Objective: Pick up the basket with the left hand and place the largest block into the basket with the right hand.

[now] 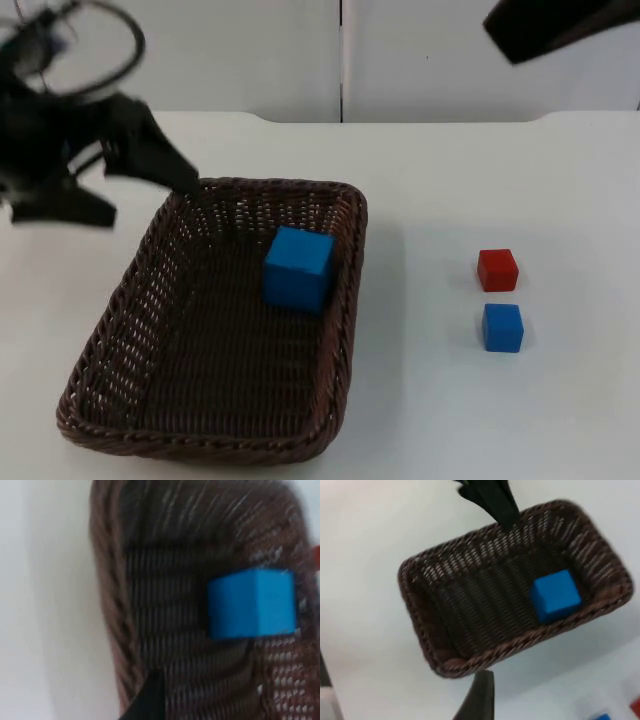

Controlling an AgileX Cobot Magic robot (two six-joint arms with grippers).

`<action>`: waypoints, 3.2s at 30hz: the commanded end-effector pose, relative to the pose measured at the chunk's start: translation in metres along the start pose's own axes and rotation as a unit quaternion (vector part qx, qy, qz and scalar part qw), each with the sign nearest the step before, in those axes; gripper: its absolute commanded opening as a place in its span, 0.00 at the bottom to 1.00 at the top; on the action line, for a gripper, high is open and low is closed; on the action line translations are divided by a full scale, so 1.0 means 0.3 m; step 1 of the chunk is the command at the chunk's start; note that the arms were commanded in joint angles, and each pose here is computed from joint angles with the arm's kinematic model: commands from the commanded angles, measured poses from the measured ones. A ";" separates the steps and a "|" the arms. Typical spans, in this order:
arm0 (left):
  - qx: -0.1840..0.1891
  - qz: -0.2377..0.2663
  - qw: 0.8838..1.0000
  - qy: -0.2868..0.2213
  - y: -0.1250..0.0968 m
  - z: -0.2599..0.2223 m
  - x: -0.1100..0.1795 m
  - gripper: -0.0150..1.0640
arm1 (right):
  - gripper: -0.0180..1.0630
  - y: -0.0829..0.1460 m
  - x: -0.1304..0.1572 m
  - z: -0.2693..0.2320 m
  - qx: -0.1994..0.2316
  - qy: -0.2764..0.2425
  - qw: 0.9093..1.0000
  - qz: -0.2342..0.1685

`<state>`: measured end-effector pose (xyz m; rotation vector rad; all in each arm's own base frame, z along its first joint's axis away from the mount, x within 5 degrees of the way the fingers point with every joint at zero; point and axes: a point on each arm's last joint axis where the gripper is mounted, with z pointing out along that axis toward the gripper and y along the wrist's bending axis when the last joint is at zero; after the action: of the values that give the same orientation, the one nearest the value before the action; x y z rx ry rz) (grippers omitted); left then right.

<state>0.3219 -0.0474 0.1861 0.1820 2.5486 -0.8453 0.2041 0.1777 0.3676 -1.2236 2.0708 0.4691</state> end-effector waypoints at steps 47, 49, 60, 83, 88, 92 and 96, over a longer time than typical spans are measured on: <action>-0.171 0.222 0.921 -0.272 -0.457 -0.738 0.553 0.85 | 0.73 0.243 0.559 -0.371 0.140 -0.220 0.961 0.088; -0.199 0.206 0.921 -0.266 -0.444 -0.750 0.593 0.85 | 0.73 0.242 0.575 -0.371 0.145 -0.205 0.963 0.100; -0.217 0.143 0.927 -0.271 -0.381 -0.698 0.749 0.85 | 0.73 0.237 0.592 -0.377 0.162 -0.191 0.962 0.105; -0.278 0.095 0.913 -0.284 -0.326 -0.699 0.835 0.85 | 0.73 0.279 0.774 -0.457 0.224 -0.205 0.942 0.146; -0.278 0.095 0.913 -0.284 -0.326 -0.699 0.835 0.85 | 0.73 0.281 0.800 -0.465 0.232 -0.190 0.940 0.162; -0.278 0.095 0.913 -0.284 -0.326 -0.699 0.835 0.85 | 0.73 0.282 0.831 -0.430 0.225 -0.141 0.949 0.170; -0.277 0.094 0.913 -0.284 -0.326 -0.698 0.835 0.85 | 0.73 0.283 0.829 -0.432 0.222 -0.142 0.950 0.169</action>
<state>-0.0051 -0.0055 0.2750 0.0046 2.0734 -0.0517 0.0009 -0.0142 0.2807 -0.5035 1.9911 0.2824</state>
